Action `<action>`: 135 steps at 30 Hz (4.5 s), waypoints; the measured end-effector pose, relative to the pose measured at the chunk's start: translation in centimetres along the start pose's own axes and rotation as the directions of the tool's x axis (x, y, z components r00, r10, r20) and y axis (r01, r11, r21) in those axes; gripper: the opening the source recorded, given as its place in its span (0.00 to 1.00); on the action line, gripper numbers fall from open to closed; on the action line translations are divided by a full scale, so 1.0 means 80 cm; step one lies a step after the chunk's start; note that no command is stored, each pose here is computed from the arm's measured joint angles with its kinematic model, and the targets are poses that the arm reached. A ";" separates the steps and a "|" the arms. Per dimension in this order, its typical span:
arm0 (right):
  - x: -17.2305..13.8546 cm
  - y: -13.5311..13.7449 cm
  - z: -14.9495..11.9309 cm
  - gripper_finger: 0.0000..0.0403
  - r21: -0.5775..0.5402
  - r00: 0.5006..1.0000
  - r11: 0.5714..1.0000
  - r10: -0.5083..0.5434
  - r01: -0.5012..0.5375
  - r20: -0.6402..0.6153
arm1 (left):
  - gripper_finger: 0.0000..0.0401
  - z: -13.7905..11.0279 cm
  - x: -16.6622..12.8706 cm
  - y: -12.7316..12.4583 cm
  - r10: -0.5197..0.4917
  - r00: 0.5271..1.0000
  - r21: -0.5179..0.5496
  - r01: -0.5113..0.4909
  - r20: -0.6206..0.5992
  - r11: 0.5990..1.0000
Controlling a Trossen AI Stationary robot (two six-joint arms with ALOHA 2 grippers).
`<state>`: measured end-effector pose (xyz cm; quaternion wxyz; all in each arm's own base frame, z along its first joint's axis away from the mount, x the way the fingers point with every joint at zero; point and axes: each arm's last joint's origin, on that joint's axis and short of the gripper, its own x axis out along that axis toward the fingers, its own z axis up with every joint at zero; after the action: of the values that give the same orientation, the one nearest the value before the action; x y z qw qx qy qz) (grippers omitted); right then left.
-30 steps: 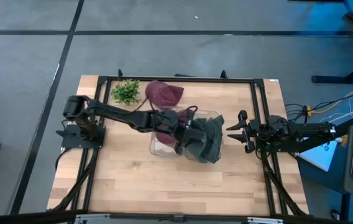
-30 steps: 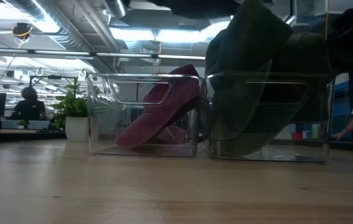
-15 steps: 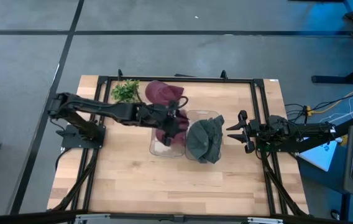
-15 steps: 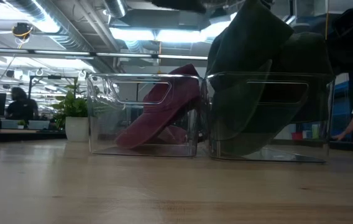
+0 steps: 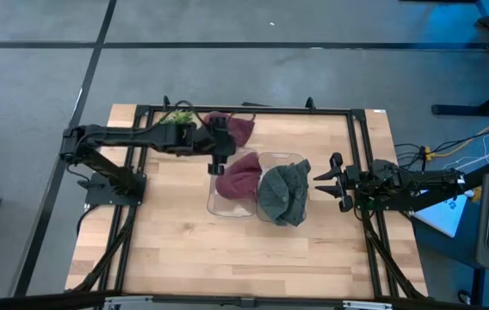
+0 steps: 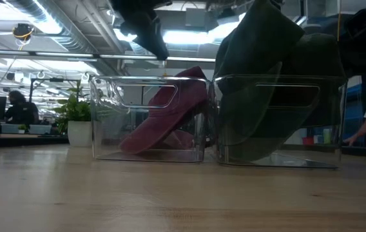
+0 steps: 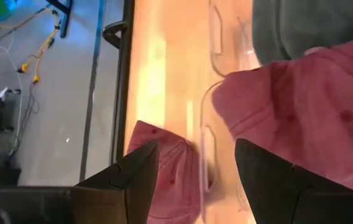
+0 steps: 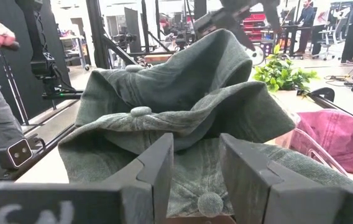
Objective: Pick & Place hat
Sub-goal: Put the red cap into the left transparent bin
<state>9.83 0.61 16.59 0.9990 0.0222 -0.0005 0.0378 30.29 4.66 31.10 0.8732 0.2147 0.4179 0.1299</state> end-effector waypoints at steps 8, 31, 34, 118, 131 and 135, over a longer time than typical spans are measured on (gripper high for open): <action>0.000 0.000 0.000 0.33 0.000 1.000 1.000 0.000 0.000 0.000 | 0.52 -0.016 0.007 0.037 0.047 0.999 0.028 -0.046 -0.028 0.999; 0.000 0.000 0.000 0.33 0.000 1.000 1.000 0.000 0.000 0.000 | 0.52 -0.082 0.045 0.127 -0.026 0.997 -0.263 0.005 -0.076 0.965; 0.000 0.000 0.000 0.33 0.000 1.000 1.000 0.000 0.000 0.000 | 0.52 -0.087 0.050 0.138 0.015 0.996 -0.256 -0.036 -0.083 0.966; 0.000 0.000 0.000 0.33 0.000 1.000 1.000 0.000 0.000 0.000 | 0.01 -0.159 0.155 0.117 -0.446 0.867 -0.361 0.352 -0.223 0.864; 0.000 0.000 0.000 0.33 0.000 1.000 1.000 0.000 0.000 0.000 | 0.02 -0.146 0.140 0.102 -0.572 0.810 -0.378 0.492 -0.133 0.784; 0.000 0.000 0.000 0.33 0.000 1.000 1.000 0.000 0.000 0.000 | 0.08 -0.146 0.142 0.104 -0.529 0.833 -0.407 0.431 -0.163 0.805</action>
<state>9.83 0.61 16.60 0.9990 0.0222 -0.0006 0.0378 27.74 19.69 20.93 0.8361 -0.0791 0.5429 0.0035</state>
